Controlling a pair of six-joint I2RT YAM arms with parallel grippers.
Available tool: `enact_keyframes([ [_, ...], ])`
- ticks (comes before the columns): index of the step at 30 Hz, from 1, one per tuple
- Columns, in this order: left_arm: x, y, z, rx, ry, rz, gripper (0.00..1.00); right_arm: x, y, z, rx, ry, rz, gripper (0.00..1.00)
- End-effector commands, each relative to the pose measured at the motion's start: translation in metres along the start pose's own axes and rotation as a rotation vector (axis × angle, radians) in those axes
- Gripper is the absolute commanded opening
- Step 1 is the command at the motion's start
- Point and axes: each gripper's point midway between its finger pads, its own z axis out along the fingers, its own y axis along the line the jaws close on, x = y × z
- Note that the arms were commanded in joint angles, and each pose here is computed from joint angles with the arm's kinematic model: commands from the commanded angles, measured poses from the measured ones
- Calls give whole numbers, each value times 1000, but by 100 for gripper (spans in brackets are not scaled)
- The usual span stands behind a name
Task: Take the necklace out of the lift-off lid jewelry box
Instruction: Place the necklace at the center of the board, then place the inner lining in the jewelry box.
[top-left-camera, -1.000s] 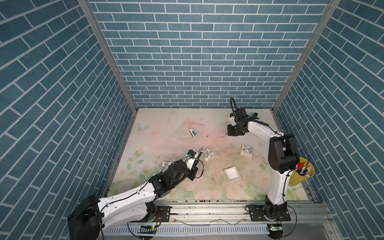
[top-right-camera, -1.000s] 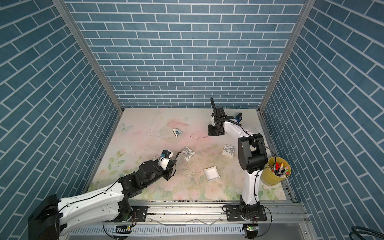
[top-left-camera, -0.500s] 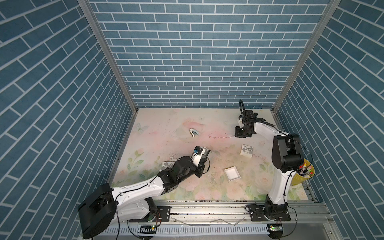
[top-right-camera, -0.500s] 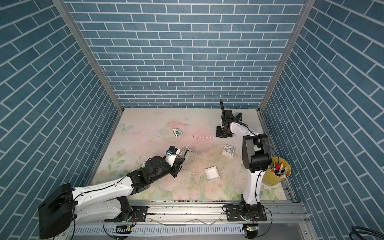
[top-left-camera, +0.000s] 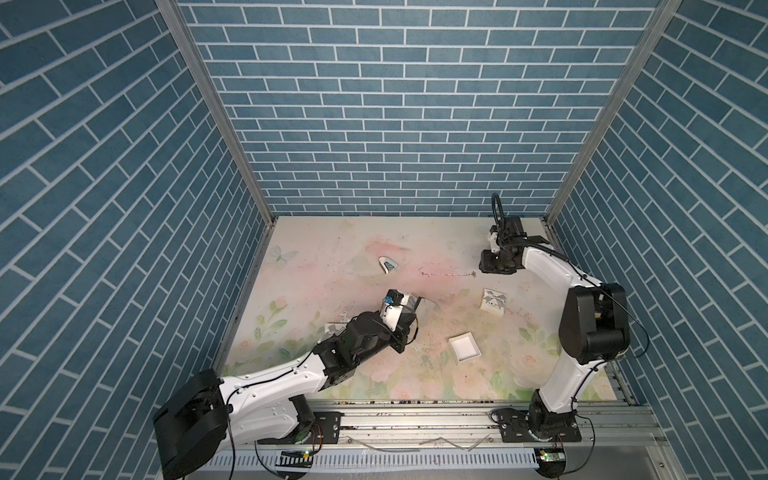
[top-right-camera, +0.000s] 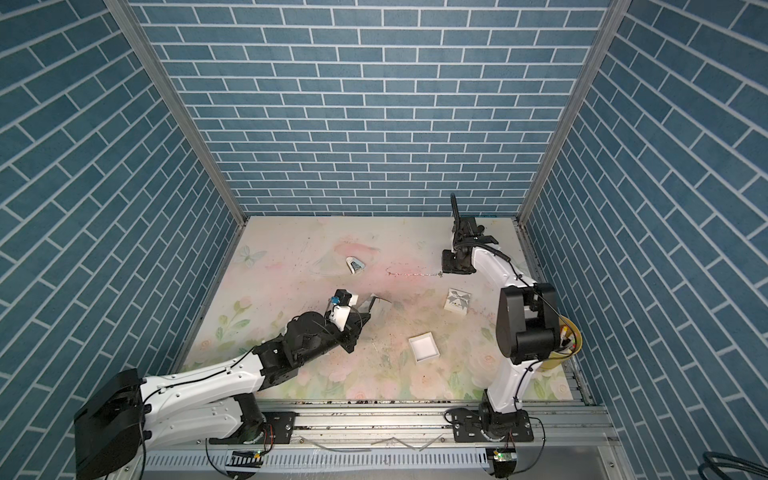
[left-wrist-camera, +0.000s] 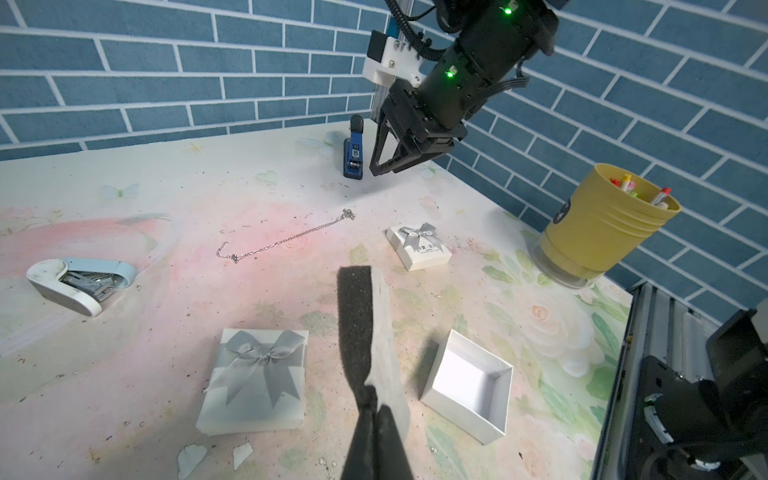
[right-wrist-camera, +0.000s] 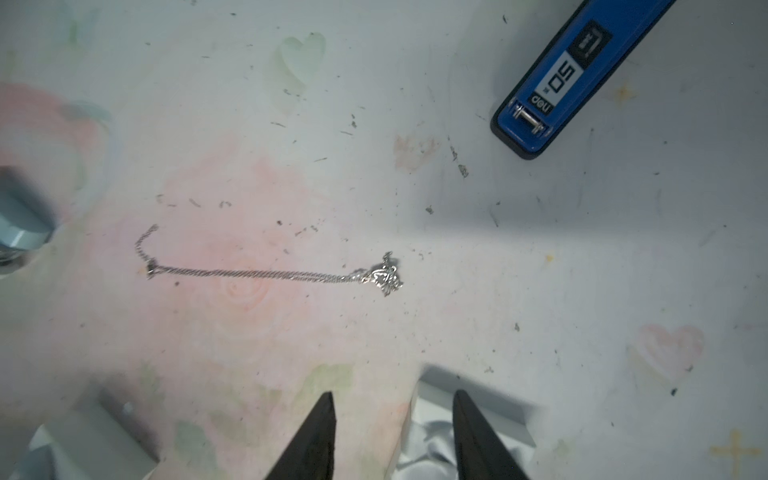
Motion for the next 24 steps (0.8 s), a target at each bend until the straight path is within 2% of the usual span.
enact_keyframes([
  [1,-21,-4,-5,17,-78,-53,0,12,19,-35,-112,-34,49,47],
  [6,-35,-5,-6,29,-138,-117,0,43,50,-79,-299,-87,65,47],
  [12,-49,-15,5,92,-182,-167,0,97,129,-120,-465,-64,-161,49],
  [15,-60,-16,11,147,-241,-254,0,106,143,-135,-548,-92,-107,51],
  [19,-71,-18,15,232,-320,-369,0,104,149,-159,-652,-198,-49,54],
  [24,-76,-28,22,320,-344,-439,0,105,151,-168,-701,-234,-28,58],
])
